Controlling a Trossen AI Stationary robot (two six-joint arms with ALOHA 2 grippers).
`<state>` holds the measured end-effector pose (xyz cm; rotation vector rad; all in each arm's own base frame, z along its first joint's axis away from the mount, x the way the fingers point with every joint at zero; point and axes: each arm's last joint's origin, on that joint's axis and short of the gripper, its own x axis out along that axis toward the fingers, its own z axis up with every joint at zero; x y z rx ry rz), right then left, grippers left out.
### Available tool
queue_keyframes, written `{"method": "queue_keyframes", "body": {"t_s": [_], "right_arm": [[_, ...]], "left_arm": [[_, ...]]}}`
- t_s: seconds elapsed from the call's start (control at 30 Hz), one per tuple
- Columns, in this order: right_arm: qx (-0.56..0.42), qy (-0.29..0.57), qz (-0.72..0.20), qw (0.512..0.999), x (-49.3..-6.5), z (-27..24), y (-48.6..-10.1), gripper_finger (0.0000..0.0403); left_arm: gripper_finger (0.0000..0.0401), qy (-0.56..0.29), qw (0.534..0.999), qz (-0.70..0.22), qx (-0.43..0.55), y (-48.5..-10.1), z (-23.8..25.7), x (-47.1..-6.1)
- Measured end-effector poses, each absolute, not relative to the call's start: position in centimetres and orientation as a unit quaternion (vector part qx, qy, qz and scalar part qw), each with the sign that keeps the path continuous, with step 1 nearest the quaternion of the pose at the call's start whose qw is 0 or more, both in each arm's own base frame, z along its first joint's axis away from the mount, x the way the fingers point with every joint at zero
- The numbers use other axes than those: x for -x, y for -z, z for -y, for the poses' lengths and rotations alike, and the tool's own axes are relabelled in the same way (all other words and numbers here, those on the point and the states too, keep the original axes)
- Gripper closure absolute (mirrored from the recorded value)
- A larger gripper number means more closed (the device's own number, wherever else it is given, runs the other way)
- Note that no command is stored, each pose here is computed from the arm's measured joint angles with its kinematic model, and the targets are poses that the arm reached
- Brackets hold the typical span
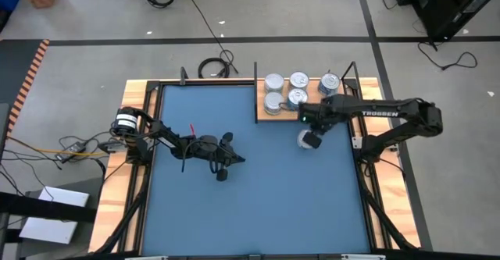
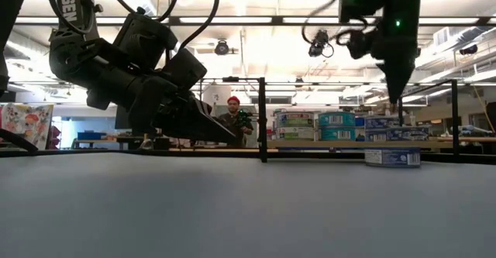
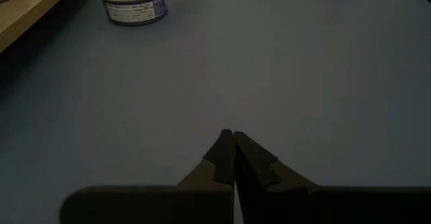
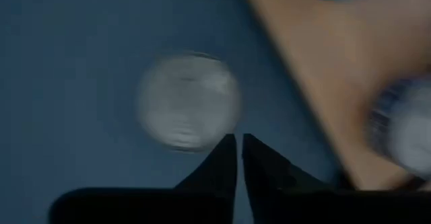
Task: Stack canned seafood by type on shelf
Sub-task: Stack the blue tuna can on to the blue tuna can on the shelf
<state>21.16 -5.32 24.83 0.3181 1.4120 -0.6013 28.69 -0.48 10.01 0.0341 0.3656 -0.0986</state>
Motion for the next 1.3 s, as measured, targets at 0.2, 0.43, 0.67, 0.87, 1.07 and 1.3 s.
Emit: {"method": "queue_keyframes", "body": {"t_s": [0.2,0.43,0.67,0.87,1.07,1.3], "right_arm": [[-0.120,0.214,-0.600,0.761,-22.9,1.5,-23.7,0.0297],[-0.115,0.239,-0.593,0.761,-22.2,-0.4,-20.7,0.0275],[-0.081,0.244,-0.584,0.770,-21.4,-0.8,-18.0,0.0286],[-0.064,0.229,-0.584,0.776,-20.9,-0.8,-16.4,0.0283],[-0.053,0.229,-0.582,0.779,-20.3,-0.7,-15.2,0.0280],[-0.042,0.239,-0.578,0.779,-20.1,-0.6,-14.8,0.0328]], "left_arm": [[0.0396,0.049,0.982,-0.182,-0.017,-10.0,0.5,-28.7],[0.0396,0.049,0.982,-0.182,-0.017,-10.0,0.5,-28.7],[0.0396,0.049,0.982,-0.182,-0.017,-10.0,0.5,-28.7],[0.0396,0.049,0.982,-0.182,-0.017,-10.0,0.5,-28.7],[0.0396,0.049,0.982,-0.182,-0.017,-10.0,0.5,-28.7],[0.0396,0.049,0.982,-0.182,-0.017,-10.0,0.5,-28.7]]}}
